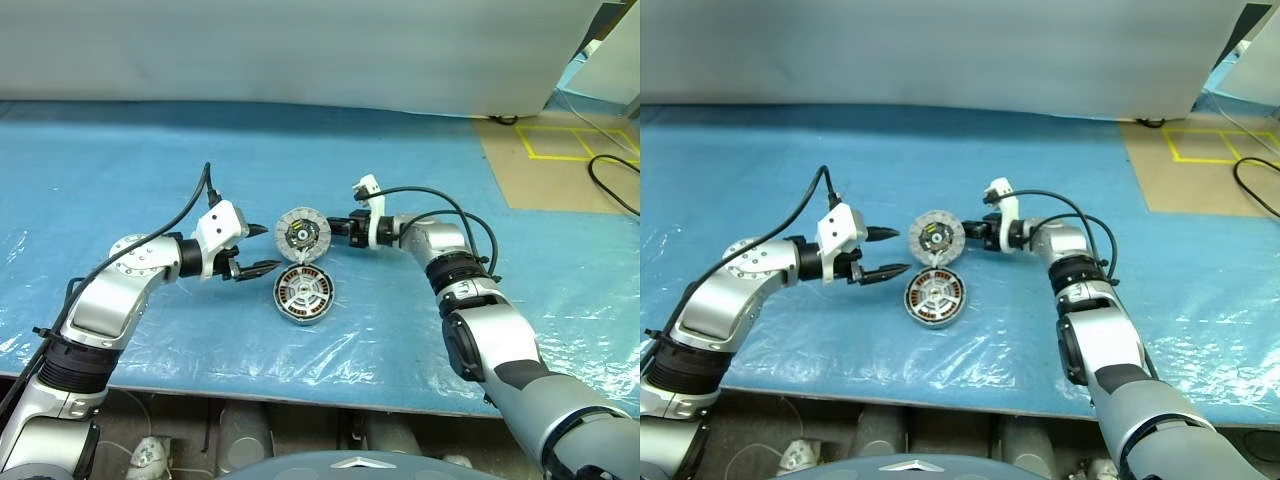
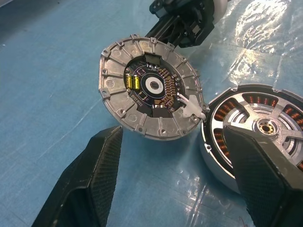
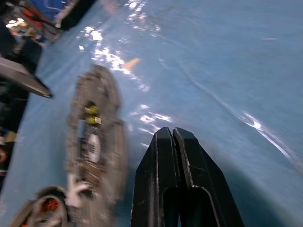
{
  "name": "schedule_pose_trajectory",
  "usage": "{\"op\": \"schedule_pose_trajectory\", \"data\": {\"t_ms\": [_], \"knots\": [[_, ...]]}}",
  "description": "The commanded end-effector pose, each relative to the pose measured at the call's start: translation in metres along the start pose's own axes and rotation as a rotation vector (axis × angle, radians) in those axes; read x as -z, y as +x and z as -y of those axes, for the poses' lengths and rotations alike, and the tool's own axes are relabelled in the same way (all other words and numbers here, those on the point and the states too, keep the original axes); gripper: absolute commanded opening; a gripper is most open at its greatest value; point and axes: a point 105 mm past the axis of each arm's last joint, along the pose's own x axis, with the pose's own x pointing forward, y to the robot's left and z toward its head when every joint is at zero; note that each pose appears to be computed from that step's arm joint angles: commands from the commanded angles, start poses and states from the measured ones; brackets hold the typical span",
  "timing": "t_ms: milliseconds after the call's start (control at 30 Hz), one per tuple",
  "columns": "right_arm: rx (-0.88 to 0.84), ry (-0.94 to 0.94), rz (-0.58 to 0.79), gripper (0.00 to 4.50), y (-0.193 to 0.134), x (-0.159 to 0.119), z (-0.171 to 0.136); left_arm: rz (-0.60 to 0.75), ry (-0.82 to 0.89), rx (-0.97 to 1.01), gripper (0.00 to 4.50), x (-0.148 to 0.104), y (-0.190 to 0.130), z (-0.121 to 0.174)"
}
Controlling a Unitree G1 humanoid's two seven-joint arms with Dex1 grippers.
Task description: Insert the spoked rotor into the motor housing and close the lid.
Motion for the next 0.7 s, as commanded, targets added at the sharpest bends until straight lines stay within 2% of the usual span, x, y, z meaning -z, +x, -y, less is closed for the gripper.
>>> {"op": "schedule_pose_trajectory", "data": {"t_ms": [33,133,300,533,633,700], "knots": [[-0.140,-0.047,0.050,0.02,0.008,-0.025,-0.031,0.021,0.031,0.003,3.57,-0.008,0.000,-0.001],[-0.217,-0.078,0.056,0.02,0.008,-0.037,-0.049,0.019,0.028,0.001,3.57,-0.006,0.000,-0.001],[-0.265,-0.138,0.027,0.02,0.001,-0.042,-0.060,0.017,0.026,-0.006,3.57,-0.005,-0.001,-0.001],[-0.299,-0.181,-0.051,0.02,-0.002,-0.032,-0.065,0.021,0.013,-0.014,3.57,-0.005,-0.005,-0.004],[-0.307,-0.198,-0.066,0.02,0.000,-0.028,-0.070,0.083,-0.060,-0.048,3.57,-0.016,-0.028,-0.017],[-0.310,-0.205,-0.069,0.02,0.000,-0.027,-0.072,0.074,-0.061,-0.072,3.57,-0.016,-0.041,-0.025]]}}
